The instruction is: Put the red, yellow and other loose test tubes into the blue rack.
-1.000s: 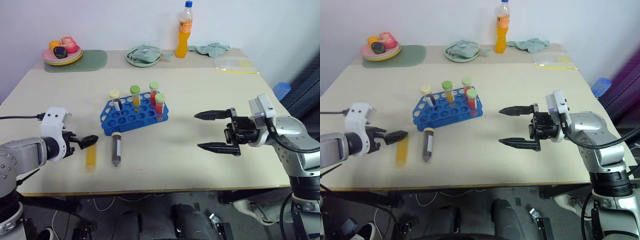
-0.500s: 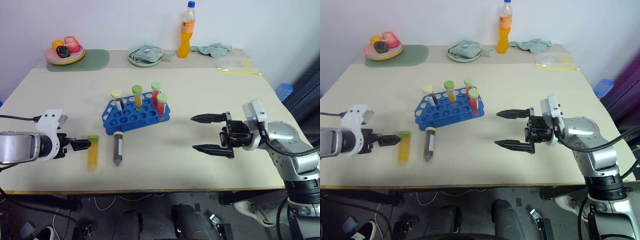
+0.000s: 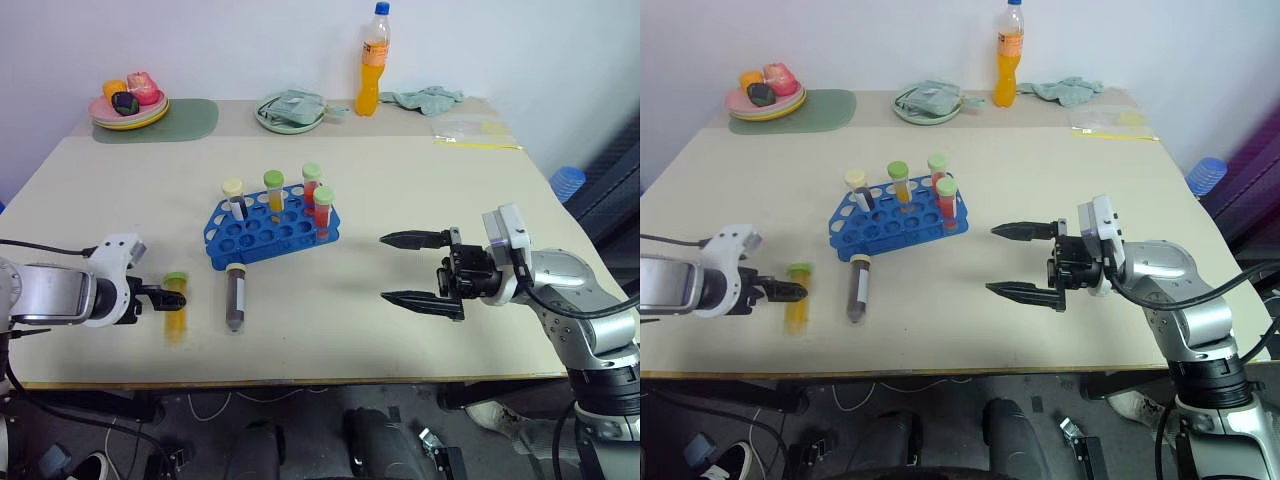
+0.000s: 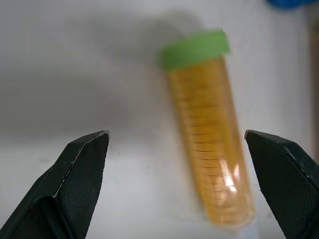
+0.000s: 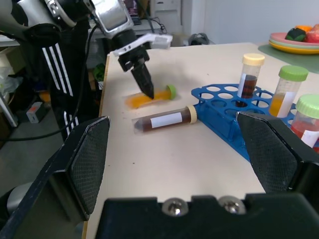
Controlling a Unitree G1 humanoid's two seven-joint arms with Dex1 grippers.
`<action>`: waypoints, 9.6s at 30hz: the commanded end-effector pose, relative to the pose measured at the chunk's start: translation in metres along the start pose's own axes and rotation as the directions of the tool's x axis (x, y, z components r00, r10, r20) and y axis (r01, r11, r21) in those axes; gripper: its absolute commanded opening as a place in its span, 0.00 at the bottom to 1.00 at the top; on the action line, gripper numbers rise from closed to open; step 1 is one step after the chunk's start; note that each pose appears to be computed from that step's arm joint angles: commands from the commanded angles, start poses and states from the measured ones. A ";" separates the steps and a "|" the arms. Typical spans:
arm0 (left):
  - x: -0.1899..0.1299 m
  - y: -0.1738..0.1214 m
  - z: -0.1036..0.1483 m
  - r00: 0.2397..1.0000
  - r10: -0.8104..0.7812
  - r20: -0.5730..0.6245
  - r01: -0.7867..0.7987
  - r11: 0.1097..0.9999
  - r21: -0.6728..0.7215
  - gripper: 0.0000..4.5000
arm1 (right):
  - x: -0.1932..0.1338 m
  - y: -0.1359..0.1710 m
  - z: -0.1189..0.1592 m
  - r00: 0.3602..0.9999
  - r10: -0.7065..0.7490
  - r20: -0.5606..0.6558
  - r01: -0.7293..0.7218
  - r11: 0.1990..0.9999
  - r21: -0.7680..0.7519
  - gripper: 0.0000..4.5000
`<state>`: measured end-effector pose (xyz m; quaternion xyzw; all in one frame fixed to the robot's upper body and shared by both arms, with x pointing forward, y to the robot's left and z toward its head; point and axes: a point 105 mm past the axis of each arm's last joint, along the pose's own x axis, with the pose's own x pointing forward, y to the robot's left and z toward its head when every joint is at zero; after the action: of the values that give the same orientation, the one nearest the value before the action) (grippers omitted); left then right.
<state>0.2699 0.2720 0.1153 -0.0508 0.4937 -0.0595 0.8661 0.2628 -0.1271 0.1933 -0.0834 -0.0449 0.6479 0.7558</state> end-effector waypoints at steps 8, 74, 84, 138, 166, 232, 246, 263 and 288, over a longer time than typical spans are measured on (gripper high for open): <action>0.003 0.003 -0.012 1.000 0.009 -0.003 -0.009 1.000 -0.026 0.71 | 0.003 0.004 0.010 1.000 0.005 0.023 -0.005 0.999 -0.043 1.00; 0.054 -0.179 0.105 0.195 -0.664 0.722 -0.098 0.719 0.688 0.19 | -0.017 -0.022 0.021 0.982 -0.191 0.000 0.189 0.975 -0.112 1.00; 0.061 -0.166 0.111 0.210 -0.593 0.777 -0.039 0.789 0.613 0.19 | -0.020 -0.024 0.024 0.980 -0.201 -0.004 0.199 0.971 -0.129 1.00; -0.014 -0.095 0.051 0.888 -0.325 0.326 0.273 0.942 0.195 0.99 | 0.004 -0.030 0.017 0.990 -0.138 0.042 0.141 0.986 -0.087 1.00; 0.023 -0.108 0.028 0.973 -0.164 0.162 0.175 0.983 -0.054 0.99 | 0.009 -0.024 0.013 0.986 -0.151 0.064 0.155 0.986 -0.064 1.00; -0.014 -0.111 0.089 0.090 -0.431 0.898 -0.333 0.837 0.435 0.16 | -0.001 -0.030 0.016 0.992 -0.125 0.030 0.125 0.992 -0.023 1.00; 0.020 -0.116 0.085 0.115 -0.443 0.889 -0.306 0.836 0.456 0.16 | -0.008 -0.032 0.016 0.985 -0.175 0.012 0.175 0.983 -0.052 1.00; 0.034 -0.118 0.085 0.115 -0.403 0.908 -0.135 0.899 0.416 0.16 | -0.010 -0.036 0.021 0.981 -0.196 0.017 0.196 0.977 -0.087 1.00; -0.022 -0.067 0.057 0.212 -0.477 0.853 0.146 0.878 0.455 0.99 | -0.013 -0.035 0.014 0.976 -0.216 0.033 0.217 0.976 -0.027 1.00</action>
<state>0.3139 0.2160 0.1630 -0.0556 -0.1494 -0.2274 0.9607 0.2947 -0.1401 0.2056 -0.0747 -0.0573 0.5667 0.8185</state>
